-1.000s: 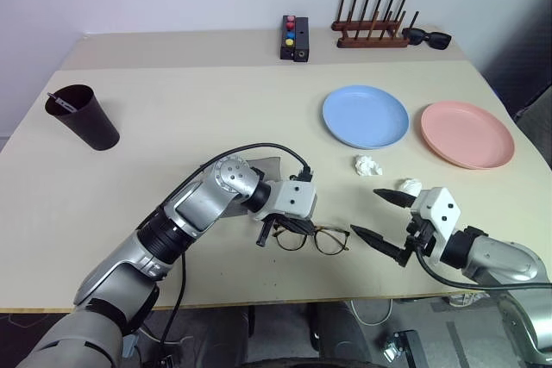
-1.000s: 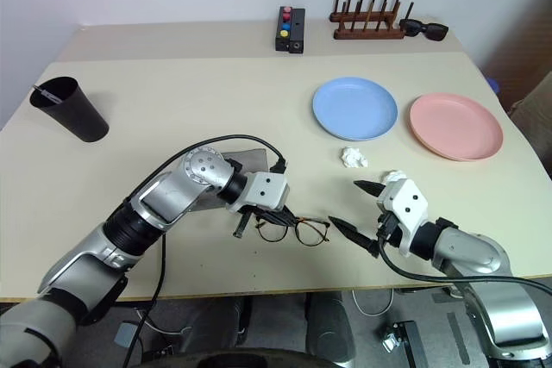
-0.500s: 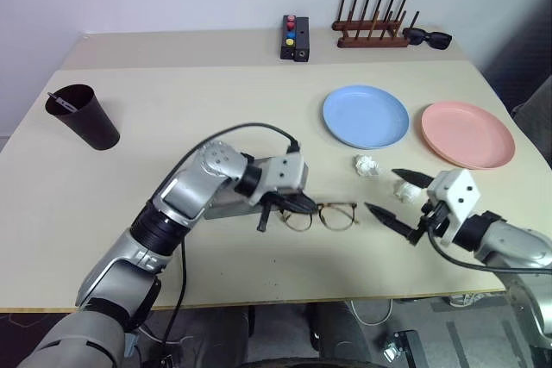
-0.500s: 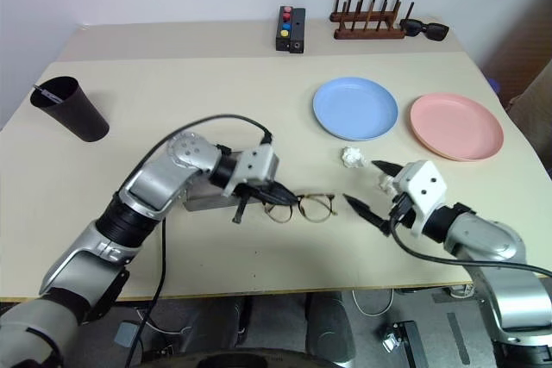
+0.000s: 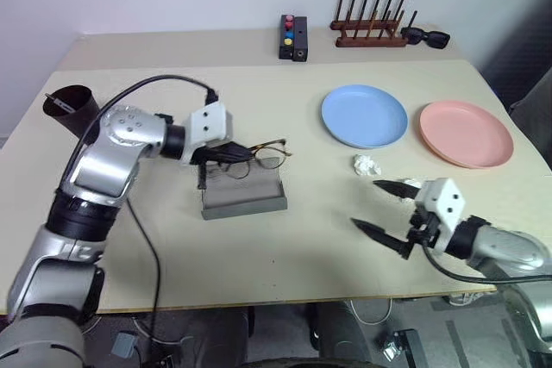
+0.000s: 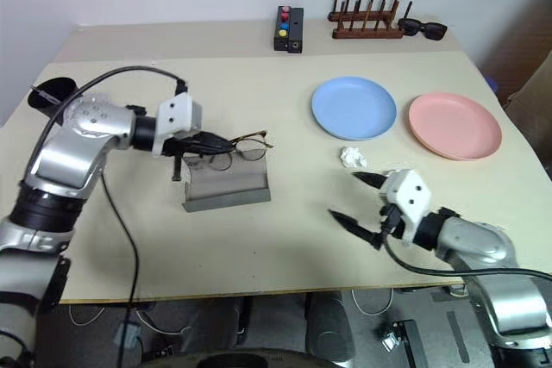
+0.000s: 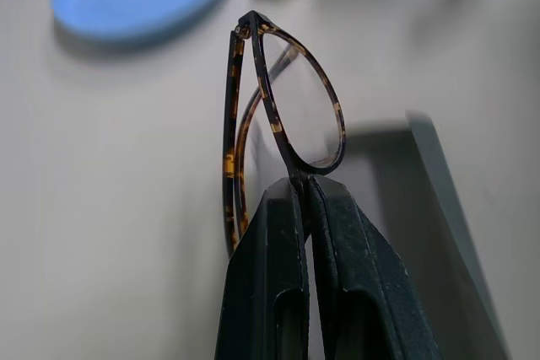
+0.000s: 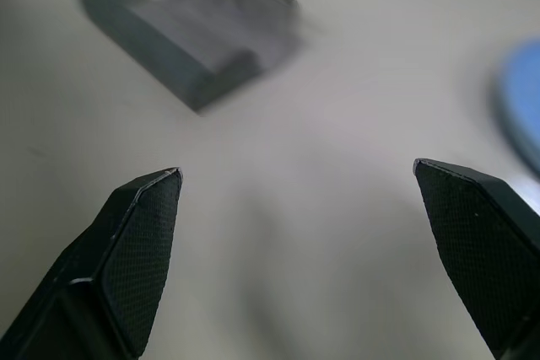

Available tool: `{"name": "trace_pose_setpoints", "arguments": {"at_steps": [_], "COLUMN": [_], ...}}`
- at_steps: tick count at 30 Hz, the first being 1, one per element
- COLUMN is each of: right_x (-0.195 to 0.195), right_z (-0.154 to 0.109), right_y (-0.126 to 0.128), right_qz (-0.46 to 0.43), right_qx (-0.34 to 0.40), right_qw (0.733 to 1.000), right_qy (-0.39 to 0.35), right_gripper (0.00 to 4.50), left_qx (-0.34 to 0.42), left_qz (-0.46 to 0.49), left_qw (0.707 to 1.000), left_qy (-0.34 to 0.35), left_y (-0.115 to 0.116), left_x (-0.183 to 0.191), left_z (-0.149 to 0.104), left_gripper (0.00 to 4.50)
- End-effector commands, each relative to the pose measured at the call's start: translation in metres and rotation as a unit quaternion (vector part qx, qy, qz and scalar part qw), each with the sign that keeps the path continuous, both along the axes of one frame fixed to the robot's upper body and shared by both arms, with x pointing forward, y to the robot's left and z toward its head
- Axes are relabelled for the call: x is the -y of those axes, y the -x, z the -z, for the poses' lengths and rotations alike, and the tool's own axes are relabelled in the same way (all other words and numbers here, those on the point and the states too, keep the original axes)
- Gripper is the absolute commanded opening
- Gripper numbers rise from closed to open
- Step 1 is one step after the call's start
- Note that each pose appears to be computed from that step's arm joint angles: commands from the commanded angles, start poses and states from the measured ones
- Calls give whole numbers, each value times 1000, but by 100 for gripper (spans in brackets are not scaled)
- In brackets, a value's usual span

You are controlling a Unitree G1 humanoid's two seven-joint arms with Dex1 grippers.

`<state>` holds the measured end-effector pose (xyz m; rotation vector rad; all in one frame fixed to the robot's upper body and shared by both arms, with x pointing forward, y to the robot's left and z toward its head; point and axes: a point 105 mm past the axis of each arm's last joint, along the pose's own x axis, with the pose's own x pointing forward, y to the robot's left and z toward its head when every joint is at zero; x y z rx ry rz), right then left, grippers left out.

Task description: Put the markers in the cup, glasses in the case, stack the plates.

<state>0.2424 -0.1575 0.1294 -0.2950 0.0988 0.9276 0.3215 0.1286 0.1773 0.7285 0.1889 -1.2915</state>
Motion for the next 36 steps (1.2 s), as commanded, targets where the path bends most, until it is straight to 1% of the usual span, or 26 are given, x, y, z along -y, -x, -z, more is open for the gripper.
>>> {"name": "trace_pose_setpoints", "arguments": {"at_steps": [1, 12, 19, 22, 25, 26, 29, 30, 33, 36], "right_x": [-15, -23, -22, -23, -24, -24, -24, -24, -25, -26], "right_z": [-7, -12, -12, -12, -12, -12, -12, -12, -12, -13], "right_y": [1, 1, 1, 1, 0, 0, -1, -1, -1, -1], "right_qz": [-19, -23, -18, -18, -19, -20, -21, -21, -22, -23], "right_qx": [16, 15, 11, 11, 12, 11, 11, 11, 11, 12], "right_qw": [1000, 999, 1000, 1000, 1000, 1000, 999, 1000, 999, 999], "right_qy": [-8, -17, -22, -21, -21, -22, -21, -21, -20, -20], "right_gripper": [450, 450, 450, 450, 450, 450, 450, 450, 450, 450], "left_qx": [19, 13, -4, -9, -4, -3, 1, 3, 14, 25], "left_qz": [15, 1, 14, 12, 8, 8, 5, 3, -6, -15], "left_qw": [1000, 999, 998, 998, 998, 999, 999, 1000, 999, 995], "left_qy": [2, -52, -59, -61, -58, -53, -37, -22, 47, 91], "left_y": [10, 12, 16, 15, 14, 13, 12, 11, 6, 1], "left_x": [4, 4, 6, 6, 6, 6, 7, 8, 11, 10], "left_z": [-9, 24, 33, 36, 35, 33, 26, 19, -13, -34], "left_gripper": [5, 5, 5, 100, 251, 294, 294, 294, 294, 294]}}
